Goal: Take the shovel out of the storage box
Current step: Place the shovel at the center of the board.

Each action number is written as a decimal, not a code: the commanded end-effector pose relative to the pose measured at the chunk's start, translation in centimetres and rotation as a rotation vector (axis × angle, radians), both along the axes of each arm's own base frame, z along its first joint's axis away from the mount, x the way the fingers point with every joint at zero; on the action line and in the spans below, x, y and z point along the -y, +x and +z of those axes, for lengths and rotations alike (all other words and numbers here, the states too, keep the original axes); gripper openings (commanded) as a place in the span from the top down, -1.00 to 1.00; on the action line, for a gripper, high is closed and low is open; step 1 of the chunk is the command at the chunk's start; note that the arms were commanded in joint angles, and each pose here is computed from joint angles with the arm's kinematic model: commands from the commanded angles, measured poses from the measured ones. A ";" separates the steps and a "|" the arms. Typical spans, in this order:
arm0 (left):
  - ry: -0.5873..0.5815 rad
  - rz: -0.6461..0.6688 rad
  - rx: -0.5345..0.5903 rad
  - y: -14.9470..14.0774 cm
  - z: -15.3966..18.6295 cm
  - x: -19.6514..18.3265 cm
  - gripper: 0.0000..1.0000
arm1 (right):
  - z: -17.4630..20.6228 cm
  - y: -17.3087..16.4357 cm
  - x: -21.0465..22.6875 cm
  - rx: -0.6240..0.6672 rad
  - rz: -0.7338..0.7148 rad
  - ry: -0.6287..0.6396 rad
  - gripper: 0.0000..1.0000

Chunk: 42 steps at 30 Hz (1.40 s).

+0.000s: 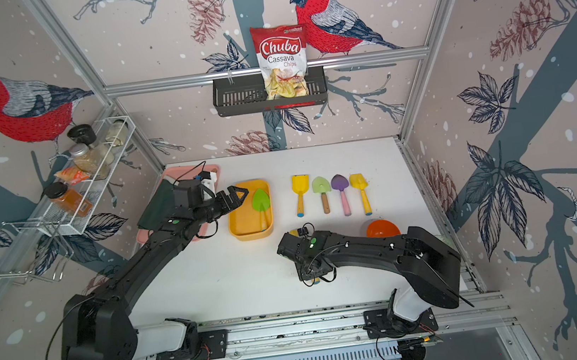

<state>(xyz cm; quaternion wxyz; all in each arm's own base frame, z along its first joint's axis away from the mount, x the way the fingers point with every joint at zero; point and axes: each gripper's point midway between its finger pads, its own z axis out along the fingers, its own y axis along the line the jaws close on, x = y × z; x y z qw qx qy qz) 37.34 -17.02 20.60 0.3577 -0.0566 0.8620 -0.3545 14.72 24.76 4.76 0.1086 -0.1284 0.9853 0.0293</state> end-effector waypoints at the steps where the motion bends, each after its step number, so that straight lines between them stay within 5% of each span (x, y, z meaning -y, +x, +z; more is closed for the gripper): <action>1: 0.039 -0.009 -0.002 -0.2 -0.6 0.1 -0.98 | -0.8 0.6 0.5 0.037 -0.084 -0.002 0.68; 9: 0.070 -0.026 -0.024 -0.3 -1.5 0.7 -0.98 | -2.6 1.1 1.1 0.027 -0.094 -0.041 0.62; 24: 0.075 -0.045 -0.074 -0.2 -3.6 1.1 -0.98 | -3.4 1.0 0.3 -0.017 -0.081 -0.047 0.03; 32: 0.271 -0.063 -0.172 0.3 -6.7 1.4 -0.97 | -0.1 1.2 -0.5 0.024 -0.070 0.005 -0.23; 42: 0.477 -0.113 -0.327 1.1 -12.6 2.8 -0.40 | 7.4 3.9 1.2 0.217 -0.108 0.113 -0.23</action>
